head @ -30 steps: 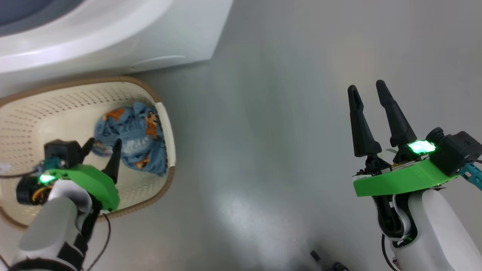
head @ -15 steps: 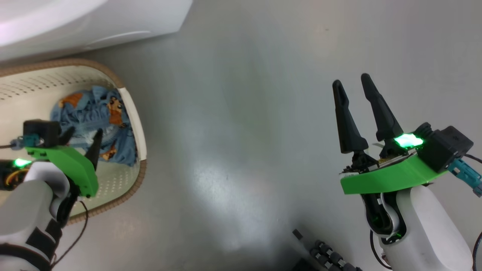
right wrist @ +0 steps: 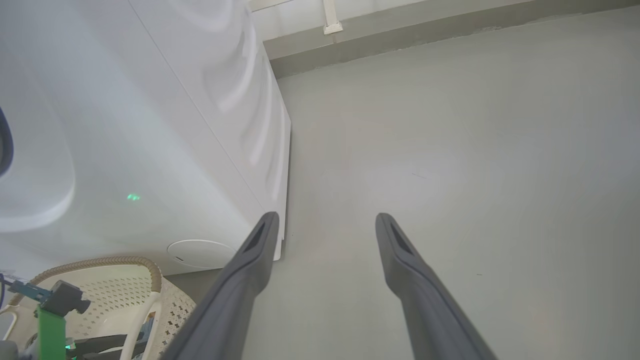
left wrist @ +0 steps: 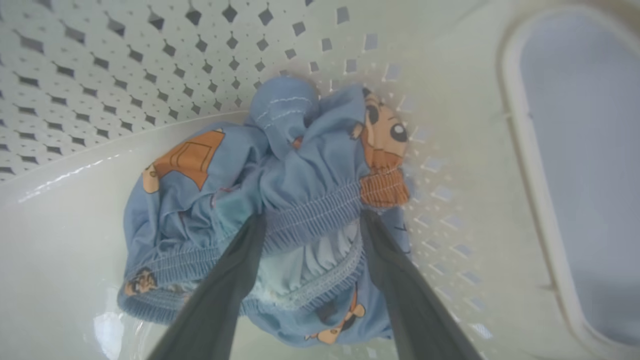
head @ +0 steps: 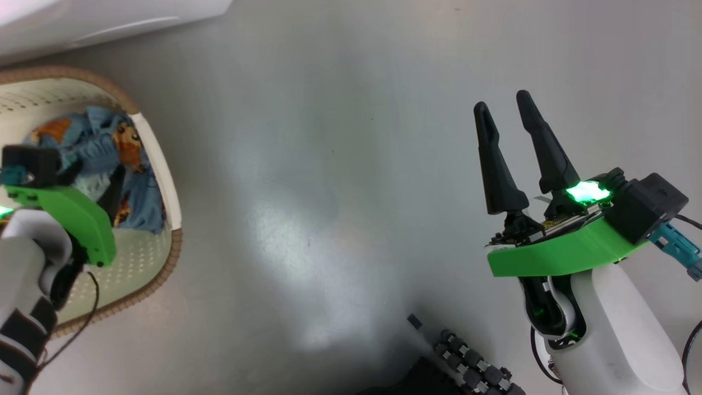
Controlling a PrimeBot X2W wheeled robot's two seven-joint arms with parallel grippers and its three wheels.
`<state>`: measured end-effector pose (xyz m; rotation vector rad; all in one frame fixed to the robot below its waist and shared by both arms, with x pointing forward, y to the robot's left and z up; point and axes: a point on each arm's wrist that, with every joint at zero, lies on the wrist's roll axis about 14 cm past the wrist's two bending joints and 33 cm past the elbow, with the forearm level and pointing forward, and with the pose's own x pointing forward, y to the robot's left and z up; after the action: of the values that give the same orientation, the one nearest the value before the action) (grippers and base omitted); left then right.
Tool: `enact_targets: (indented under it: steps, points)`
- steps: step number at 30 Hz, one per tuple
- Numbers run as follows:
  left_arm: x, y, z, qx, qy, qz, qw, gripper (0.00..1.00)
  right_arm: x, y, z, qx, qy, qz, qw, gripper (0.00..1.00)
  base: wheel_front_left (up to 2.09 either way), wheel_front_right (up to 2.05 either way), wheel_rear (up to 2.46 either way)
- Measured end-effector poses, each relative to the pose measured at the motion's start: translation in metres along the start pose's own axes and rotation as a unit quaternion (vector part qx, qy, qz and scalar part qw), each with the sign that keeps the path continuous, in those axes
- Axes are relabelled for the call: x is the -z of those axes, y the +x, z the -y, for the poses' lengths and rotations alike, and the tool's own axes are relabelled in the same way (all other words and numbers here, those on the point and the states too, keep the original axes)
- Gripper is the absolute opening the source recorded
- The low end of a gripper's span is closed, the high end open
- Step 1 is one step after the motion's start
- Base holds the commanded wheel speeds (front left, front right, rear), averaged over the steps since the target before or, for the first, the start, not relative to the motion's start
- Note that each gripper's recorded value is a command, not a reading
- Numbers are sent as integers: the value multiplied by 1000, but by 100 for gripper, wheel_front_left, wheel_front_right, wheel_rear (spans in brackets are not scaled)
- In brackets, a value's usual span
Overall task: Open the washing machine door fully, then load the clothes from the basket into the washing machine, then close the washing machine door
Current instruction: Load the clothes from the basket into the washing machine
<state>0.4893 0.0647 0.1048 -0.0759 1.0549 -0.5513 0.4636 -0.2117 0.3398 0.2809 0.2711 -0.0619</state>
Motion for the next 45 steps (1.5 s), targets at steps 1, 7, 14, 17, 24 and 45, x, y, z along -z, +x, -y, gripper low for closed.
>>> enact_targets:
  steps: [1, 7, 14, 17, 24, 45]
  points:
    - [-1, 2, -1, 1, 2, 0, 1000, 100, 1, 0, 0, 1, 0, -2, 1000, 100, 0, 0, 0]
    - [2, 15, 2, 10, 18, -15, 1000, 100, 7, -1, 2, 4, -1, -9, 1000, 100, 0, 0, 0]
    - [7, 24, 3, 13, 26, -28, 999, 64, 11, -2, 5, 8, -2, -14, 1000, 100, 0, 0, 0]
    - [6, 26, 2, 10, 28, -27, 999, 0, 10, -2, 6, 11, -3, -13, 1000, 100, 0, 0, 0]
    - [0, 21, 0, 2, 16, -11, 1000, 0, 3, -2, 4, 10, -1, -4, 1000, 100, 0, 0, 0]
    - [-86, -65, -2, -40, -88, 169, 981, 0, -59, -8, -20, -35, -2, 69, 997, 100, 0, 0, 0]
